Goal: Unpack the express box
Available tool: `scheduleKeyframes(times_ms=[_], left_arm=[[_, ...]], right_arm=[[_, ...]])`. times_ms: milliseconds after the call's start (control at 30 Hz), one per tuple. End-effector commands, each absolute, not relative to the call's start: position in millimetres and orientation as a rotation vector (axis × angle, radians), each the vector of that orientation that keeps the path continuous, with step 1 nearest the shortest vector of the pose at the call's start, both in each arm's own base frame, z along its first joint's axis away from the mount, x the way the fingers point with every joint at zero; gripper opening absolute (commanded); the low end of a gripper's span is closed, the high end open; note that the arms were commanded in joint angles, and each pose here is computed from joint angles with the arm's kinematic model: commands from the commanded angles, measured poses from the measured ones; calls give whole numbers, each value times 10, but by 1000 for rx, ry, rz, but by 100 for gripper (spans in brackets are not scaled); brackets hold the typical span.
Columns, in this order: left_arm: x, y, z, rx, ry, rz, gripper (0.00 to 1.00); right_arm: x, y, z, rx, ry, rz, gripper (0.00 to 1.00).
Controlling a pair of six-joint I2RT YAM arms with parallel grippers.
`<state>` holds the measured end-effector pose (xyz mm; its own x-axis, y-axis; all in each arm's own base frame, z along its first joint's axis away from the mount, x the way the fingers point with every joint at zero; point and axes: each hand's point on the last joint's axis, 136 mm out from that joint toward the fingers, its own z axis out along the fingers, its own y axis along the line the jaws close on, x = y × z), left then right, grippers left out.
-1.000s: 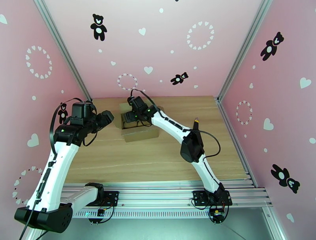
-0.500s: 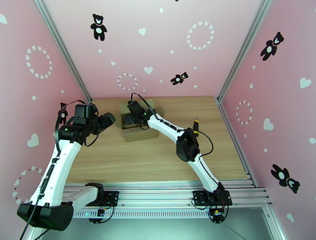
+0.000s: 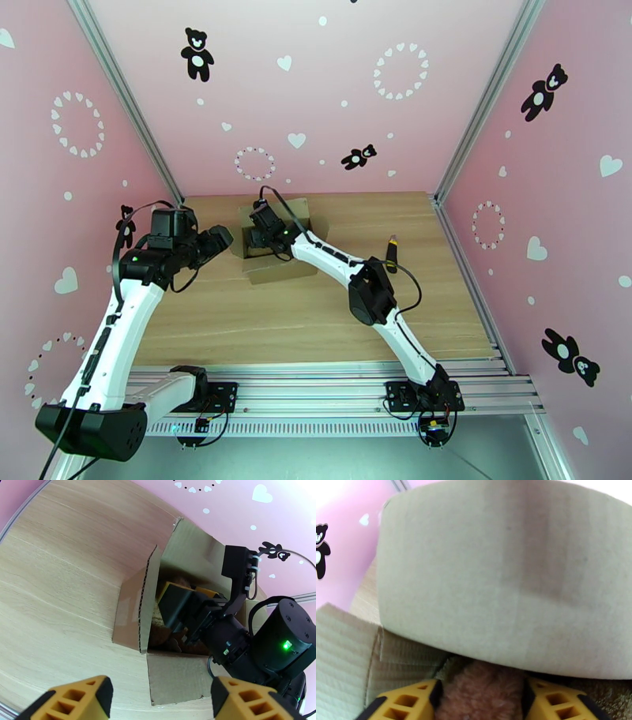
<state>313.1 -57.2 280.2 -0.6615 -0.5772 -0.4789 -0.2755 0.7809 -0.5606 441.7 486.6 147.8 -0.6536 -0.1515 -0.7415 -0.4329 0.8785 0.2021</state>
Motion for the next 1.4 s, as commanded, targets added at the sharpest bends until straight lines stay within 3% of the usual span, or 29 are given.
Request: scheduleKeyframes(times_ms=[0,167,267,1000,1367], left_arm=[[3131,-590,2778,-620,2313,-614,72],[3142,-594,2775,-624,2311,-618,71],[3150,-594,2752,-626,2317,-616,72],[3360,-660,2228,-711,2425,-635,71],[3480,-663,2118,-714,2445,-621,70]], right_arm=[[4465,4916,1419,-399,2257,457,50],[4466,4907,1376,-407,2261,441,29],[4465,4892,1403,-406,2260,435,0],[4331,4777,2627,-433,2077,532,0],[4280,4789,2691,-475,2084,564,0]])
